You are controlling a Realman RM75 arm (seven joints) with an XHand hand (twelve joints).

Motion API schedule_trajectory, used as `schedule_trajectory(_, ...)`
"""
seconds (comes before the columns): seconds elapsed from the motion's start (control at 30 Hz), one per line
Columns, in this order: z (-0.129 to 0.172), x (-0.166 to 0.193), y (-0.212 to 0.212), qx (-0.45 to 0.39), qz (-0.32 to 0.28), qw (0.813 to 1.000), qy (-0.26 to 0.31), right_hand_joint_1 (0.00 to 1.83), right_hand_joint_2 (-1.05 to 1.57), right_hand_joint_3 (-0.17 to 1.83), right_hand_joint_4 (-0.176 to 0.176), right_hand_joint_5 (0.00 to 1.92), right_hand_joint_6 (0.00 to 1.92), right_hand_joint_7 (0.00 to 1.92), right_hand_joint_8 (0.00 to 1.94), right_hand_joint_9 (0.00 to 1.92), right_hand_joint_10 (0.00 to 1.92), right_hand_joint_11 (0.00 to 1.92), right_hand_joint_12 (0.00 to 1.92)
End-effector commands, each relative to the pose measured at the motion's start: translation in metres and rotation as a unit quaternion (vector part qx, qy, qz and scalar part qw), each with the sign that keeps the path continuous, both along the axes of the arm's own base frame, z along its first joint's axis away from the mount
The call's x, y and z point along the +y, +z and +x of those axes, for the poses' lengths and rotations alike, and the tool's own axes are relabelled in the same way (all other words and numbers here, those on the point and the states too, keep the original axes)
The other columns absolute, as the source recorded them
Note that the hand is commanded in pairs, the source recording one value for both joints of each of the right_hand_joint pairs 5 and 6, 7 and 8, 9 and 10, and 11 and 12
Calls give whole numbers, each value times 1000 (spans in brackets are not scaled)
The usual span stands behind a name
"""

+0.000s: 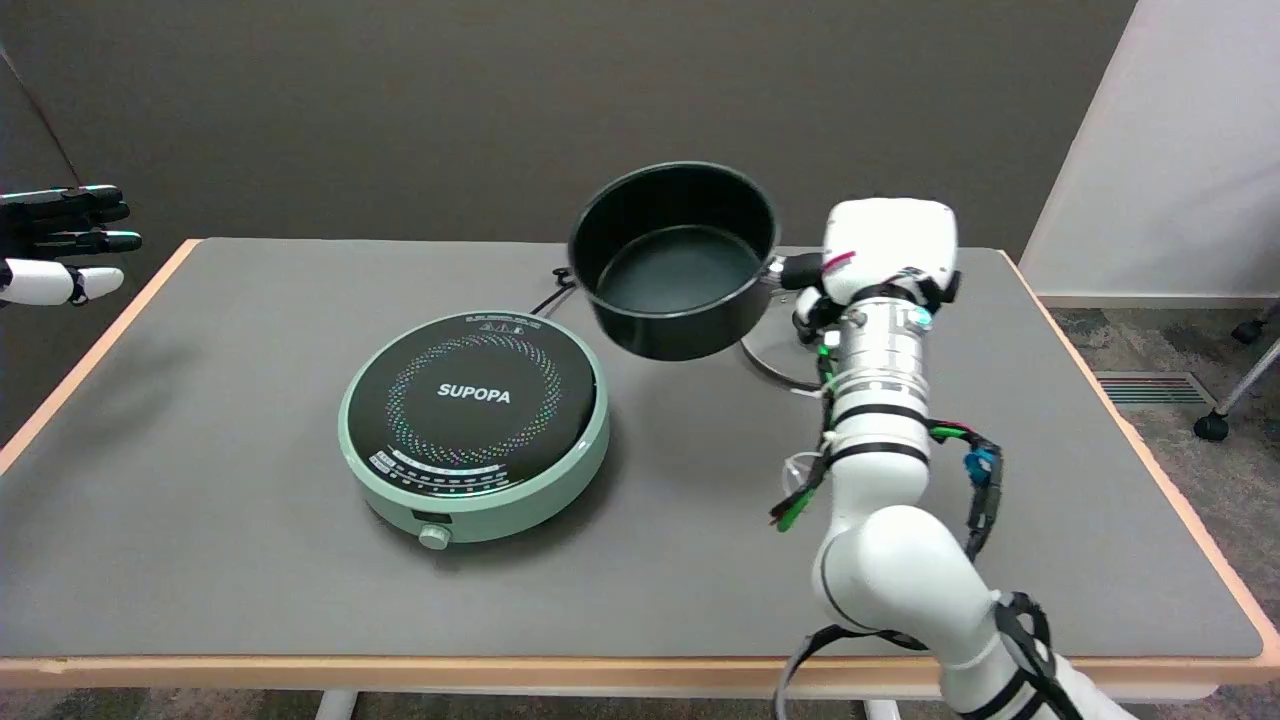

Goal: Place the soup pot onto the table.

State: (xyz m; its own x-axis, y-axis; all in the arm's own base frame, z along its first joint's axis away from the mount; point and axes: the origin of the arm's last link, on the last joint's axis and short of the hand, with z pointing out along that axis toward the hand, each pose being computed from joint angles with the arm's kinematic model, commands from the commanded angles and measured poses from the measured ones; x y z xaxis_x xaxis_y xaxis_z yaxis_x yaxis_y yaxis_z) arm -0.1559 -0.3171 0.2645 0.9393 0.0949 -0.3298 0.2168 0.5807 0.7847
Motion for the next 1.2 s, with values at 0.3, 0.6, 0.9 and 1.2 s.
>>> schedule_trajectory(0.3,-27,1,120,-124,59,990,-39,947,1129,1234,-23,1920,1920,1920,1920,1920,1920,1920,1920)
schedule_trajectory(0.6,-22,17,150,-202,171,964,-14,948,1124,1237,-22,1920,1920,1920,1920,1920,1920,1920,1920)
schedule_trajectory(0.9,-13,41,166,-178,244,953,-21,950,1126,1249,-21,1920,1920,1920,1920,1920,1920,1920,1920)
schedule_trajectory(1.2,-13,69,179,-135,270,952,-58,950,1125,1250,-20,1920,1920,1920,1920,1920,1920,1920,1920)
